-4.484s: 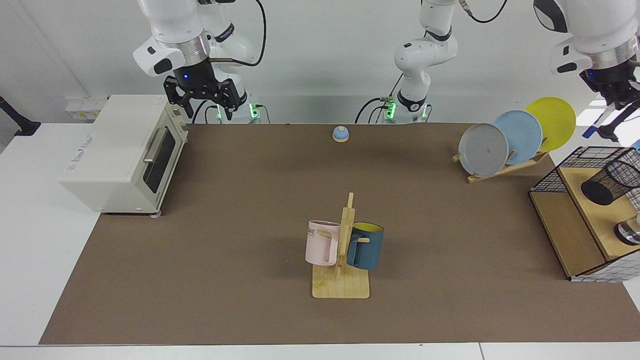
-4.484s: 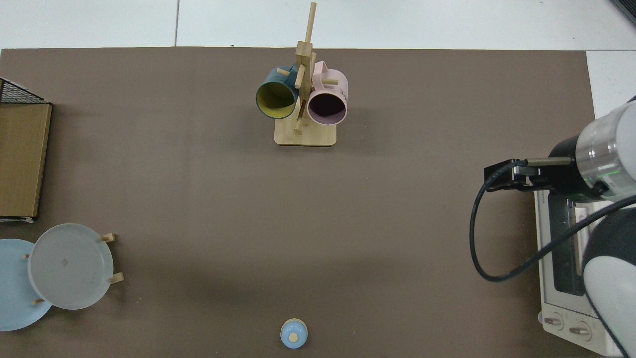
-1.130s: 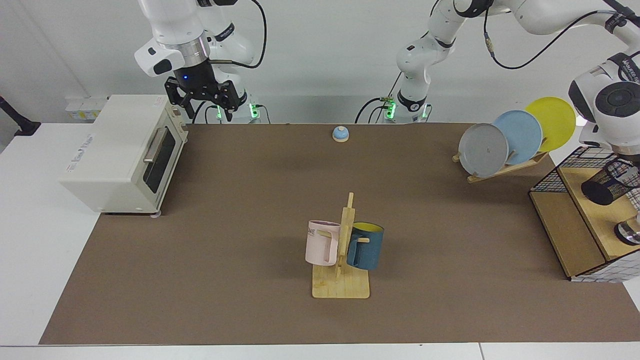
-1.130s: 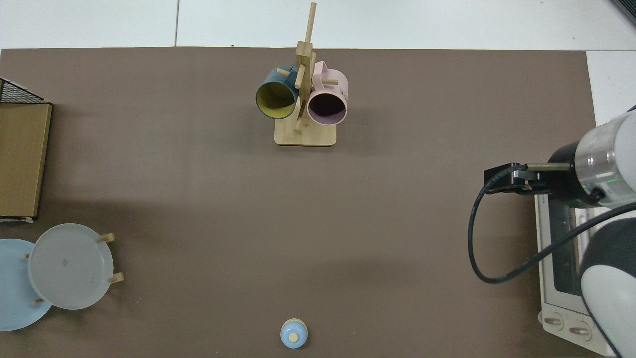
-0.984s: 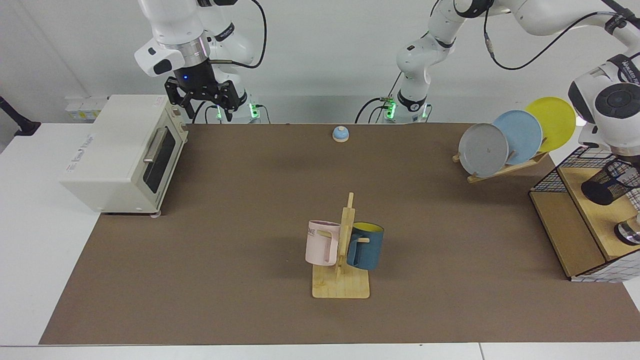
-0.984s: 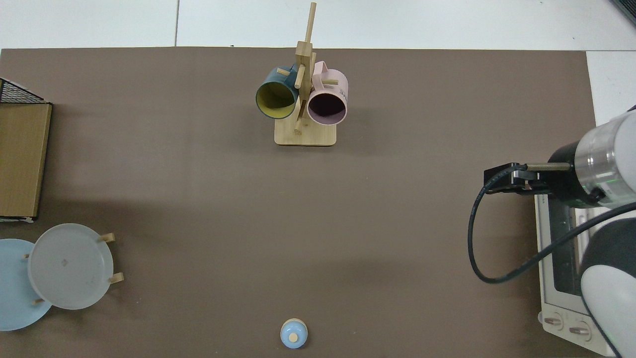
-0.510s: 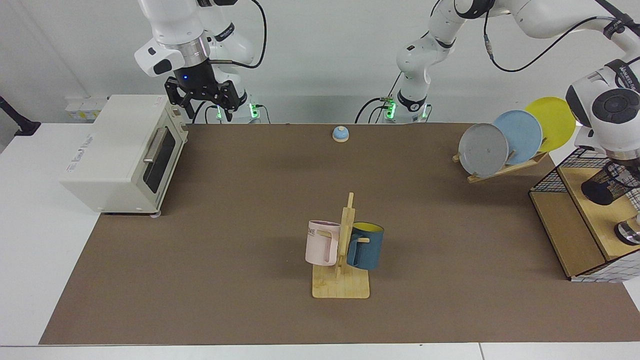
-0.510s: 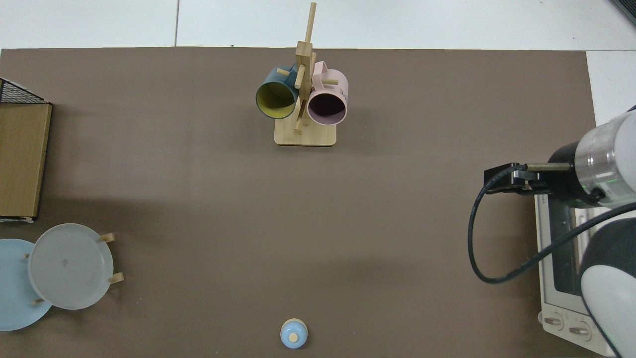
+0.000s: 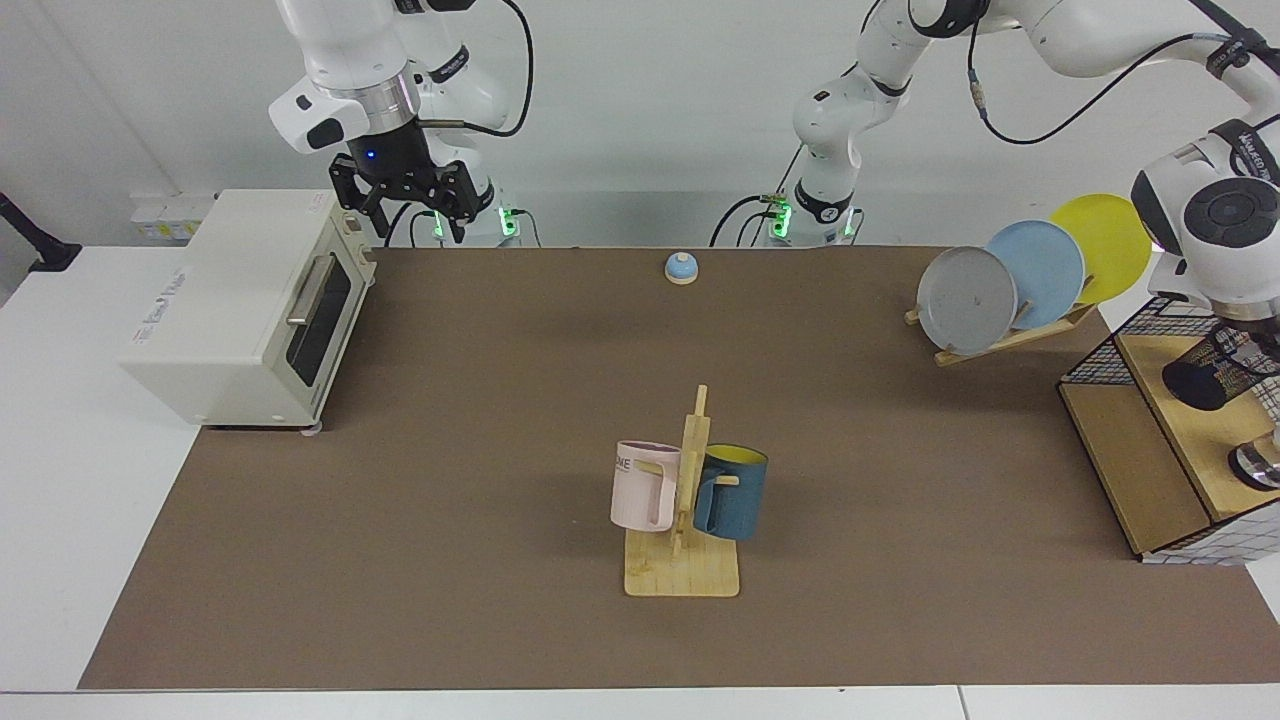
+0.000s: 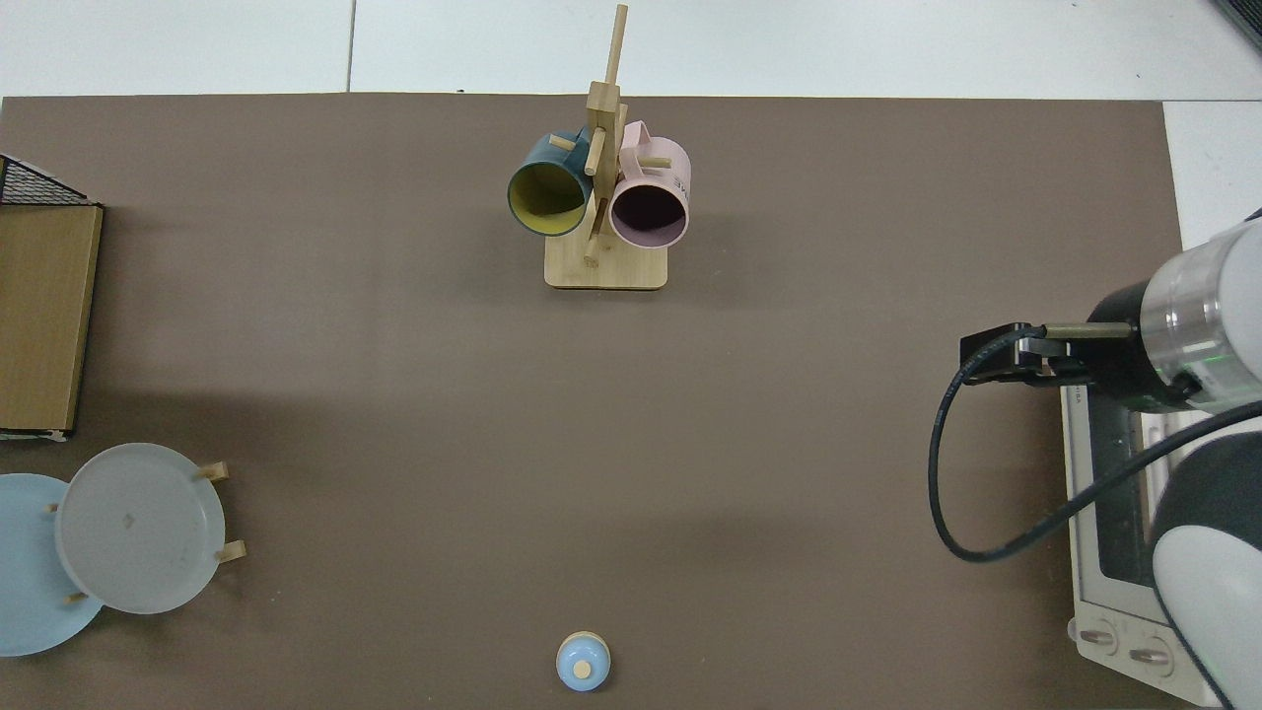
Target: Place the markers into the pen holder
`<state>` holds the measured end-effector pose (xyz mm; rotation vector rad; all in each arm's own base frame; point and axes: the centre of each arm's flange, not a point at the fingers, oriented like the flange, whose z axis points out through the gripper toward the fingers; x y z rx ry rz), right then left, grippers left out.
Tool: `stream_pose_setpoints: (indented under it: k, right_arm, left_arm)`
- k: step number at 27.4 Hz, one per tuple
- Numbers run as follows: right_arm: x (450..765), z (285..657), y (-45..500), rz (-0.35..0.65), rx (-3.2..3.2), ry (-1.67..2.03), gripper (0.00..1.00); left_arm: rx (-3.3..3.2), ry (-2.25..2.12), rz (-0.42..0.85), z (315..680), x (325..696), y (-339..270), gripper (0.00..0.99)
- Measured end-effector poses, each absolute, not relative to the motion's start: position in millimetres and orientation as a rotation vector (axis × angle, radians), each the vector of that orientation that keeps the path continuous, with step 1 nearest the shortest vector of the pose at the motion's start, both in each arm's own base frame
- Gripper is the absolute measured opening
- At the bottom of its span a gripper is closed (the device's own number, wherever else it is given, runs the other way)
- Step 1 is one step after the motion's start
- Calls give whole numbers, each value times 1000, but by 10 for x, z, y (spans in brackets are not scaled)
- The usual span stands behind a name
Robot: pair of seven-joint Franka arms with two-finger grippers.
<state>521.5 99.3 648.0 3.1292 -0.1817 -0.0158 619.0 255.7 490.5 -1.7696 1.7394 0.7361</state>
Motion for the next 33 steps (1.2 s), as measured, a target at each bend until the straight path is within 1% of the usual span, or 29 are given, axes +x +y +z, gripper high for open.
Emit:
stream_pose_setpoints:
  k: [10,11,15,16,33]
  right_arm:
    - [5215,6480,993,-16,3129,-182,1000]
    - [5215,6480,993,-16,3129,-182,1000]
    - [5215,6480,993,-16,3129,-182,1000]
    - [5215,6480,993,-16,3129,-182,1000]
    - [5215,6480,993,-16,3129,-182,1000]
  left_arm:
    - [-1782,1742,725,4899,6189,2554,172]
    - [-1783,1742,725,4899,6189,2554,220]
    - [-1783,1741,725,4899,6188,2555,229]
    - [-1783,1741,725,4899,6188,2556,286]
    - [-1779,1739,722,4938,6193,2556,322]
